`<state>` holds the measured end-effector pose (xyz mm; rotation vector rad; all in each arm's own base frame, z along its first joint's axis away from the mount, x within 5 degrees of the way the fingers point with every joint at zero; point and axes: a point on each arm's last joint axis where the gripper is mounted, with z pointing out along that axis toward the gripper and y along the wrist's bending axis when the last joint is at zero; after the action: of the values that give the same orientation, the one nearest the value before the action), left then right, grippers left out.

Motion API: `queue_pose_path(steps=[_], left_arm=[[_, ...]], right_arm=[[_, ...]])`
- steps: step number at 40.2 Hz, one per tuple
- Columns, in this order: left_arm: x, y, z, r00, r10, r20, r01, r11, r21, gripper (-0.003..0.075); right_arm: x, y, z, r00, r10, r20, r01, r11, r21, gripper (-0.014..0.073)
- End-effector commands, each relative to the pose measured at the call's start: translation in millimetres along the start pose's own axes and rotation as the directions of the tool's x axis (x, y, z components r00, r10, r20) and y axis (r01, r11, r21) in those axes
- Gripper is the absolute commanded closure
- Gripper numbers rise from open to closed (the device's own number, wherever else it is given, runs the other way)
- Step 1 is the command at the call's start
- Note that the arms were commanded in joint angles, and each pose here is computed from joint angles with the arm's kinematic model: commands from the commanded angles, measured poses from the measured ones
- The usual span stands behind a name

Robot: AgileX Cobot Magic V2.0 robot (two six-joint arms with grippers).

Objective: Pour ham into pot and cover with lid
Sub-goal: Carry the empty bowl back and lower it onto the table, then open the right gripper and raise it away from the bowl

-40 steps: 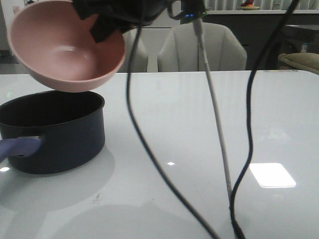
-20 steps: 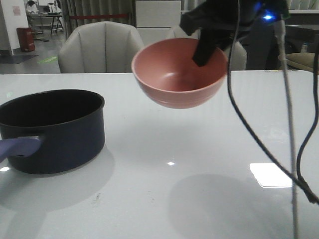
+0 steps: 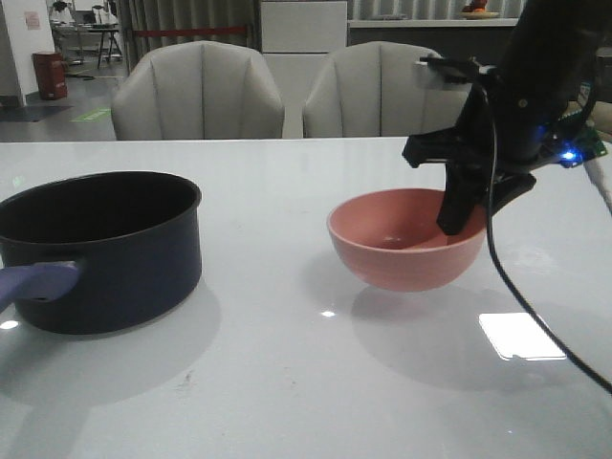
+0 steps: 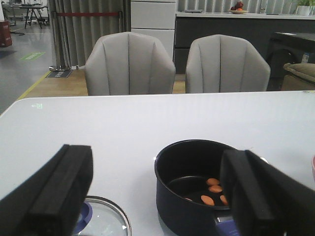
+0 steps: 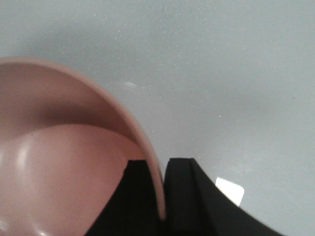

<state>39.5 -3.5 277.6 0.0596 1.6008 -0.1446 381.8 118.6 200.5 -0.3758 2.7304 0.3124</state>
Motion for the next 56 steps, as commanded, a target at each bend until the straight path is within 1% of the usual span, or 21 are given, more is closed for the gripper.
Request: queue_pose_path(steps=[1,7,9,11,13,16,21,24,27,31,37,38,39,44,48,49,56], left_arm=[[-15,-2,-2,0.996,-0.002,0.095,0.000,1.000,0.019,0.0157],[-15,-2,-2,0.996,-0.002,0.095,0.000,1.000,0.019,0.0157],[-15,-2,-2,0.996,-0.002,0.095,0.000,1.000,0.019,0.0157],[-15,-2,-2,0.996,-0.002,0.095,0.000,1.000,0.019,0.0157],[-15,-2,-2,0.996,-0.002,0.095,0.000,1.000,0.019,0.0157],[-15,-2,-2,0.996,-0.002,0.095,0.000,1.000,0.019,0.0157],[-15,-2,-2,0.996,-0.002,0.095,0.000,1.000,0.019,0.0157],[-15,-2,-2,0.996,-0.002,0.095,0.000,1.000,0.019,0.0157],[-15,-2,-2,0.996,-0.002,0.095,0.000,1.000,0.019,0.0157],[-15,-2,-2,0.996,-0.002,0.095,0.000,1.000,0.019,0.0157],[-15,-2,-2,0.996,-0.002,0.095,0.000,1.000,0.019,0.0157],[-15,-2,-2,0.996,-0.002,0.095,0.000,1.000,0.019,0.0157],[-15,-2,-2,0.996,-0.002,0.095,0.000,1.000,0.019,0.0157],[-16,-2,-2,0.994,-0.002,0.106,0.000,1.000,0.021,0.0157],[-17,-2,-2,0.993,-0.003,0.119,0.000,1.000,0.023,0.0157],[-17,-2,-2,0.993,-0.003,0.119,0.000,1.000,0.023,0.0157],[-17,-2,-2,0.993,-0.003,0.119,0.000,1.000,0.023,0.0157]], right_arm=[[-16,3,-19,0.993,0.029,0.114,-0.027,0.999,-0.021,0.0400],[-16,2,-14,0.993,0.033,0.117,-0.031,0.999,-0.019,0.0247],[-17,2,-14,0.992,0.034,0.122,-0.031,0.999,-0.018,0.0204],[-17,2,-16,0.991,0.032,0.132,-0.030,0.999,-0.017,0.0178],[-18,3,-19,0.990,0.027,0.141,-0.025,1.000,-0.016,0.0170],[-18,4,-27,0.988,-0.011,0.154,0.013,1.000,-0.012,0.0172],[-17,9,-54,0.979,-0.078,0.187,0.081,0.997,-0.007,0.0171],[-10,14,-80,0.965,-0.101,0.241,0.104,0.995,0.002,0.0171],[-1,16,-96,0.949,-0.110,0.295,0.110,0.994,0.016,0.0171],[17,19,-121,0.913,-0.118,0.392,0.111,0.993,0.040,0.0171],[50,23,-155,0.837,-0.126,0.533,0.102,0.992,0.074,0.0171],[55,23,-162,0.818,-0.127,0.561,0.099,0.992,0.080,0.0171],[61,23,-163,0.811,-0.127,0.571,0.097,0.992,0.083,0.0171],[90,22,-180,0.746,-0.131,0.653,0.082,0.991,0.104,0.0171],[116,22,-194,0.681,-0.135,0.719,0.071,0.990,0.119,0.0171],[123,22,-194,0.675,-0.136,0.726,0.069,0.990,0.121,0.0171],[172,19,-204,0.567,-0.143,0.811,0.050,0.989,0.139,0.0171]])
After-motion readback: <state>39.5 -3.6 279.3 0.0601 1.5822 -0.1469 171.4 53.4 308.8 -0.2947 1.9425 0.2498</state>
